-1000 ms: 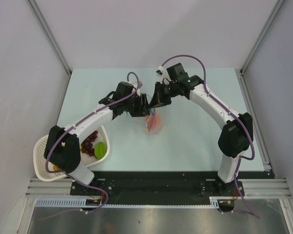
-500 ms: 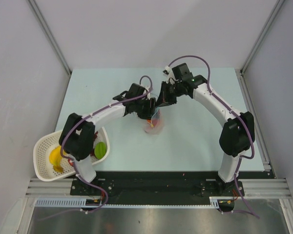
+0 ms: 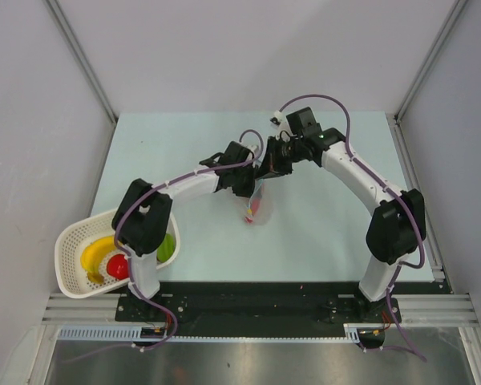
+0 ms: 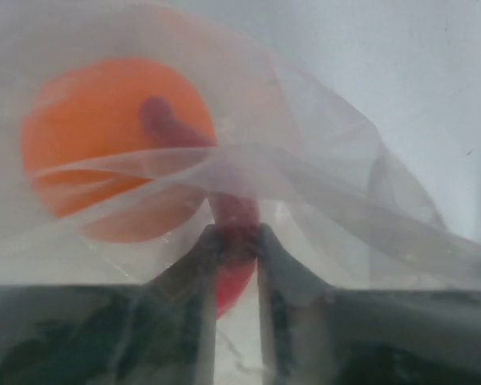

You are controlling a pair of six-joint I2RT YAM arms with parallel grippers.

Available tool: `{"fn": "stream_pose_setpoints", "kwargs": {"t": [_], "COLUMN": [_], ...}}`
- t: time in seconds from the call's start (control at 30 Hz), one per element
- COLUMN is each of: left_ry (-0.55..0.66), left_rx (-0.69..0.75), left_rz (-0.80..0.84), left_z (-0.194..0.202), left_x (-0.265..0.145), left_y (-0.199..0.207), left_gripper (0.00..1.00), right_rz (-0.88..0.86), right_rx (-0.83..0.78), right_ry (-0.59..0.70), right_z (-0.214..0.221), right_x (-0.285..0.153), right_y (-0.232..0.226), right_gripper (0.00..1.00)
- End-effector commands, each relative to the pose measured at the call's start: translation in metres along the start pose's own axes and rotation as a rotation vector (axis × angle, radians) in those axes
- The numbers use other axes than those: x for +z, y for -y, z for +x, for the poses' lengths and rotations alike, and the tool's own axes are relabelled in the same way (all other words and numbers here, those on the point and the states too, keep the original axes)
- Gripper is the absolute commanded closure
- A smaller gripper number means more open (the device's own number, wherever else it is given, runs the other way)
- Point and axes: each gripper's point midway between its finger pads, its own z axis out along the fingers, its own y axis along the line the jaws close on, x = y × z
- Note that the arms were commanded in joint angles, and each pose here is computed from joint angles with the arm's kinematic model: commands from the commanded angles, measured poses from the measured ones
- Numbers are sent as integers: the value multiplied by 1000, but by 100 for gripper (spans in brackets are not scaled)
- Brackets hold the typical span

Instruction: Open the zip-top bag and remove the fake food

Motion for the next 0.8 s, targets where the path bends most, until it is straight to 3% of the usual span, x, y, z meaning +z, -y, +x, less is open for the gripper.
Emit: {"fn": "stream_pose_setpoints", "kwargs": {"t": [0.0,0.13,0.43,0.77], "left_ry": [101,117,127,229], "left_rx": [21,22,-4,134], "left_rz": [-26,-47,-25,84], "left_z": [-23,-26,-22,-14], "left_x": [-18,-34,-70,-140], "left_y": [3,3,16,40], "left_gripper": [83,99,100,100], "right_rz": [-79,-90,-83,-52], "right_rx": [-35,-37,-43,-42], "right_ry": [53,58,57,120], "right_z": [-8,-12,-12,-28], "right_x": [-22,-20,-18,-25], "right_y": [-26,-28,-26,-26], "right_gripper": [100,100,100,100]}}
